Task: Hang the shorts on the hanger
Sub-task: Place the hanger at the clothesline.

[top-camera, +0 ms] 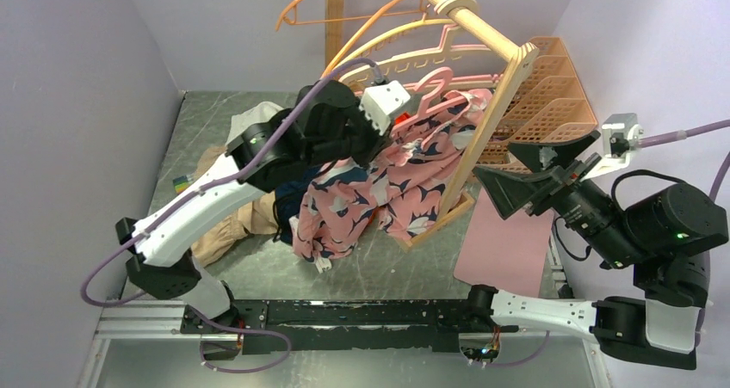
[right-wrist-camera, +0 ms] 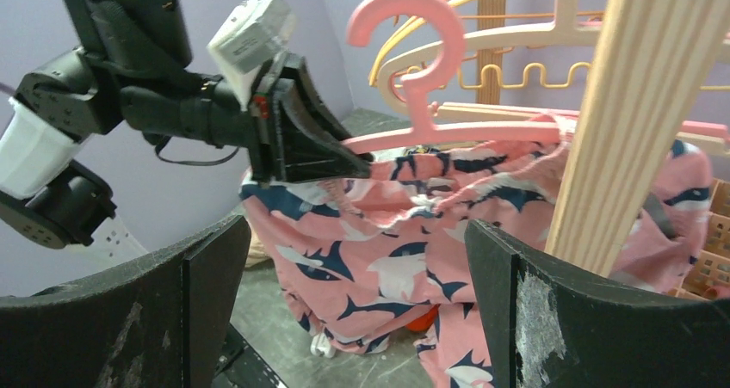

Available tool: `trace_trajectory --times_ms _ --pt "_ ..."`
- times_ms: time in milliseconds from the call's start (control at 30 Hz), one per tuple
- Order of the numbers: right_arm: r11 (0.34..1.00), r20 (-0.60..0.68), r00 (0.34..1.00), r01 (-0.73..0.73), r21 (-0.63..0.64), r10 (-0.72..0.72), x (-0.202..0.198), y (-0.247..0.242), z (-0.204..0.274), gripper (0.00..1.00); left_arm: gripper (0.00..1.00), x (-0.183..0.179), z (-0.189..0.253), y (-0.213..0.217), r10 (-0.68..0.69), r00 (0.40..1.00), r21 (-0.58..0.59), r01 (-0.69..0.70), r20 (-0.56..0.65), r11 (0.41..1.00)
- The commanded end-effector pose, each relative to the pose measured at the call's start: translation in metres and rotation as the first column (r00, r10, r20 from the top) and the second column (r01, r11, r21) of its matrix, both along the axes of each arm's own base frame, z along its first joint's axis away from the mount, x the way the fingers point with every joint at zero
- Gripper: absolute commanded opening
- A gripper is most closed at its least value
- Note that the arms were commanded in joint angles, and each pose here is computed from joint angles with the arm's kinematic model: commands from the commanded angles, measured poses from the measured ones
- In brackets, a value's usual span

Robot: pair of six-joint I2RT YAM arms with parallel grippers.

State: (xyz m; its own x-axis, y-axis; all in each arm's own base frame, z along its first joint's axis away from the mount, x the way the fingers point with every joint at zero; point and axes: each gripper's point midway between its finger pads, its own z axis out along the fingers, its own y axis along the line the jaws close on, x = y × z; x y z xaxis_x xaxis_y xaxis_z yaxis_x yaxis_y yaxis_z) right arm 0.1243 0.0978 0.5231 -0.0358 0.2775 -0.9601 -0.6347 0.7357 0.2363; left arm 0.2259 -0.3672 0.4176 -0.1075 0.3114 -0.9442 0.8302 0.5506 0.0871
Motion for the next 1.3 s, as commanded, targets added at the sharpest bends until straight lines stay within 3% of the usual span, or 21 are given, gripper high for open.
trace_trajectory --times_ms 0,300,600,1267 --pt "1.000 0.033 0.999 -0.019 0.010 0.018 -0.003 0.002 0.007 1.00 0.07 0.013 0.033 -0.023 -0.014 0.999 -0.111 0.018 0.041 0.994" --pt "0.998 0.054 0.997 -0.049 0.049 0.047 -0.011 -0.004 0.018 1.00 0.07 0.032 0.031 -0.047 -0.052 0.998 -0.161 0.048 -0.019 0.986" --pt "0.985 0.115 0.987 -0.127 0.118 0.114 -0.026 -0.003 0.040 1.00 0.07 0.050 0.028 -0.072 -0.085 0.996 -0.192 0.082 -0.006 0.978" --pt "0.971 0.163 0.982 -0.125 0.205 0.093 -0.034 -0.020 0.055 1.00 0.07 0.078 0.036 -0.120 -0.149 0.988 -0.302 0.157 0.049 0.940"
